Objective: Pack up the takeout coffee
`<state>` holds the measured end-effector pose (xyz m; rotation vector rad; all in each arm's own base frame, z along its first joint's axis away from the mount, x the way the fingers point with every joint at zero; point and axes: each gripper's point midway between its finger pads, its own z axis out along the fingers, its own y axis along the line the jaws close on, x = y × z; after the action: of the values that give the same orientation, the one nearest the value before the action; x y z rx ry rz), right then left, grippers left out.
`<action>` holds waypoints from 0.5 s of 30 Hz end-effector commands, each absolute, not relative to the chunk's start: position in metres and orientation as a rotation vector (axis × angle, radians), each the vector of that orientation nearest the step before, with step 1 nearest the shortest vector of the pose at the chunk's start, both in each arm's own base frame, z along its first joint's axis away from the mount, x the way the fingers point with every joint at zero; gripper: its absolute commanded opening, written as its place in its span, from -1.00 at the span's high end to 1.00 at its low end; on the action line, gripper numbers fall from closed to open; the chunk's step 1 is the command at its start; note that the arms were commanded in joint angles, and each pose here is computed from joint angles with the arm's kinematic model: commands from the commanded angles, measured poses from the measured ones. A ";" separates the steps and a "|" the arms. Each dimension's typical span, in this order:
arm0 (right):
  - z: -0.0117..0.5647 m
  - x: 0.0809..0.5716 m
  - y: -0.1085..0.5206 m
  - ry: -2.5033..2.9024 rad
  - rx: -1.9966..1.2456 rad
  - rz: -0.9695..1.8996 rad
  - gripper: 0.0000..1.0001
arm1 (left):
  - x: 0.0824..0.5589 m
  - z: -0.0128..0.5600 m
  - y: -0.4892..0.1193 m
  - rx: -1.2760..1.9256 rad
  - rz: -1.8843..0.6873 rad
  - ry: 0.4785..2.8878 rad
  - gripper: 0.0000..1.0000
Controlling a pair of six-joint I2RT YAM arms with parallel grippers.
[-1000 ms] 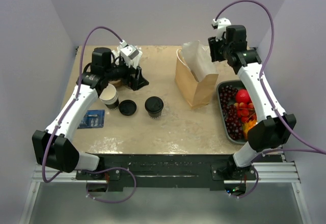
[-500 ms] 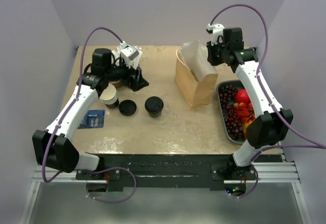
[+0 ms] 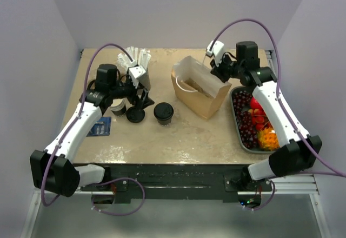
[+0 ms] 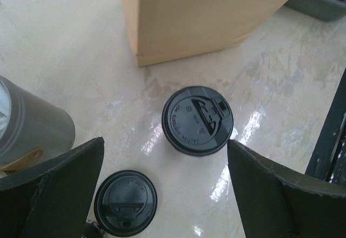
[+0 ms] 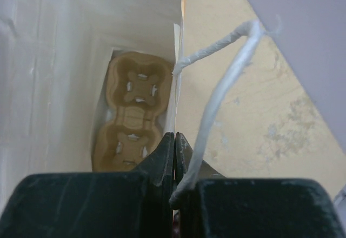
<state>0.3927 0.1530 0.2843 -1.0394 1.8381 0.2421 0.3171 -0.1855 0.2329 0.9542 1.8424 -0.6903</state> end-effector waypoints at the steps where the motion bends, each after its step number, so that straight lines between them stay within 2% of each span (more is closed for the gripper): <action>1: 0.312 0.363 0.170 1.553 -1.258 0.133 1.00 | 0.300 0.235 -0.181 1.155 -0.566 1.647 -0.99; 7: 0.333 0.342 0.181 1.420 -1.240 0.037 1.00 | 0.262 0.222 -0.200 1.387 -0.547 1.482 -1.00; 15: 0.350 0.319 0.191 1.310 -1.258 -0.031 1.00 | 0.250 0.197 -0.229 1.440 -0.622 1.538 -0.99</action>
<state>0.3191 0.1913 0.3222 -1.2971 1.4195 0.0647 0.2445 -0.2232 0.2041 1.4275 1.5510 -0.6405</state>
